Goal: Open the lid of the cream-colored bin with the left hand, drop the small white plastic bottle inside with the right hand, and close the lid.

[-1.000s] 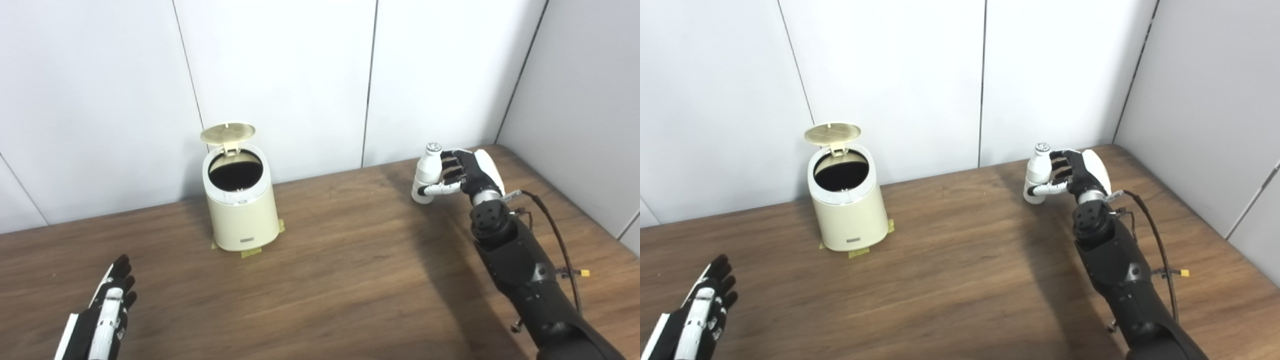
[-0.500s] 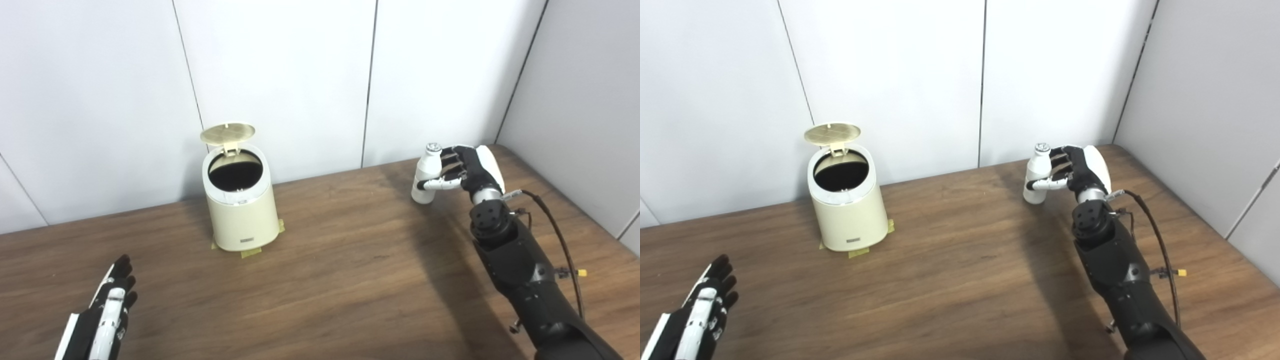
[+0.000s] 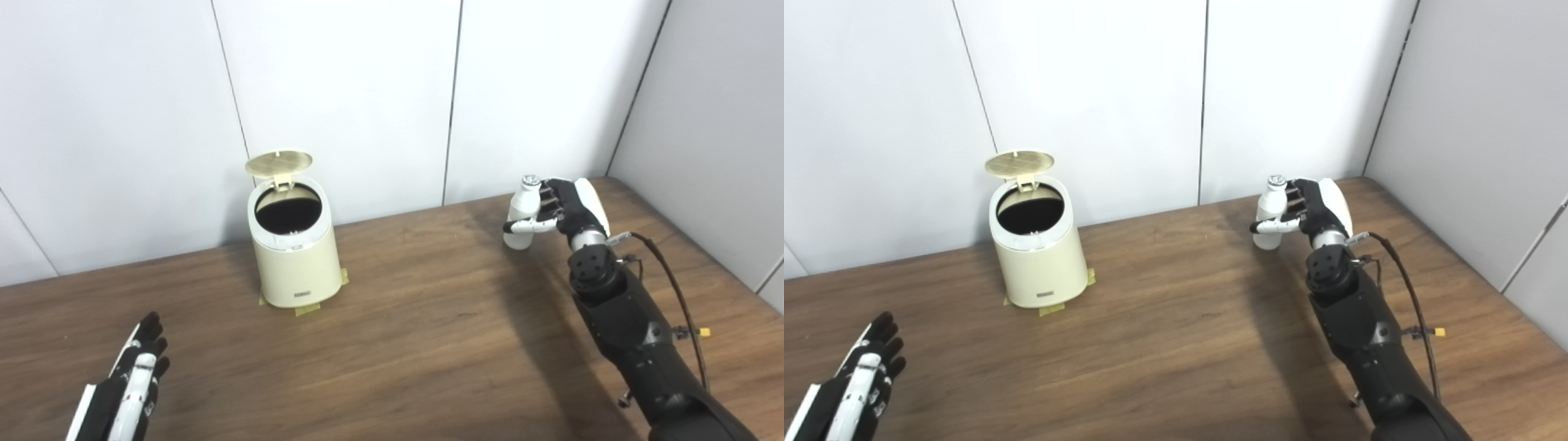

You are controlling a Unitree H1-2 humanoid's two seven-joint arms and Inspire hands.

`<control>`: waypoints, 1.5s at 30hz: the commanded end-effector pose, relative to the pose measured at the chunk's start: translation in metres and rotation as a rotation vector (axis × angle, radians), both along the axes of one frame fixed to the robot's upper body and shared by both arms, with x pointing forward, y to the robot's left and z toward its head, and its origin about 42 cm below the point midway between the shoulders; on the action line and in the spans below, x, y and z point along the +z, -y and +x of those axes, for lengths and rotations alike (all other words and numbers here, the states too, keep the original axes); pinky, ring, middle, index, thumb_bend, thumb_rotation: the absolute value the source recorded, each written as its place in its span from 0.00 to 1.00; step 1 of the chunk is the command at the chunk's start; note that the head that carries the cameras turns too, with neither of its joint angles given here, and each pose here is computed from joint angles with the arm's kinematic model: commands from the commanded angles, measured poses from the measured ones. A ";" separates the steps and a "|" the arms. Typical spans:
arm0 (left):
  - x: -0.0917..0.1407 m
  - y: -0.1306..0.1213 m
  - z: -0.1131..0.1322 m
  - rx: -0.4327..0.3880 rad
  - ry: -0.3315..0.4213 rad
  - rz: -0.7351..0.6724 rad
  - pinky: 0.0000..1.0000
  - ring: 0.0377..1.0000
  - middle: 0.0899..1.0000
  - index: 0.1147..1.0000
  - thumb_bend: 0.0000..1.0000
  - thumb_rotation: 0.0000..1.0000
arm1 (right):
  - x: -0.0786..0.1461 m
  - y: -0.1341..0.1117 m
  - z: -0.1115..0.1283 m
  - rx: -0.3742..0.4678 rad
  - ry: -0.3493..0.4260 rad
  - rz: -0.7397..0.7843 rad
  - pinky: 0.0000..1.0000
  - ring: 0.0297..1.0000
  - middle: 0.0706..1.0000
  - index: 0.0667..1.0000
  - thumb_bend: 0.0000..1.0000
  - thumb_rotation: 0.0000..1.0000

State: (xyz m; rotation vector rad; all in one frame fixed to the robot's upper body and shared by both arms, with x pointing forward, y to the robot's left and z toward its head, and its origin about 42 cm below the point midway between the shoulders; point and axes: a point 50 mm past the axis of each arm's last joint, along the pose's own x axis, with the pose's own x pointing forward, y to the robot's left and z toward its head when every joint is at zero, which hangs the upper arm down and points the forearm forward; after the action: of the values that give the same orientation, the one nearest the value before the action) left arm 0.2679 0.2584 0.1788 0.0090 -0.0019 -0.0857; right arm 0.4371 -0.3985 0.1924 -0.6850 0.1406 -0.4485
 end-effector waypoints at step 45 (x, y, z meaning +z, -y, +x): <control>-0.019 0.025 0.006 0.019 0.089 -0.072 0.95 0.95 0.95 0.98 0.49 0.73 | 0.157 -0.151 -0.019 0.440 0.498 -0.119 0.37 0.41 0.44 0.47 0.52 0.00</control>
State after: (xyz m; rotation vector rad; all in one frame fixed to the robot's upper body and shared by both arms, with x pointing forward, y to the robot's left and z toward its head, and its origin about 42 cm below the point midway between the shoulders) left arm 0.2702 0.2372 0.1516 -0.0670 -0.0279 -0.0617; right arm 0.4163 -0.2599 0.3135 -0.6800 -0.3924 -0.1872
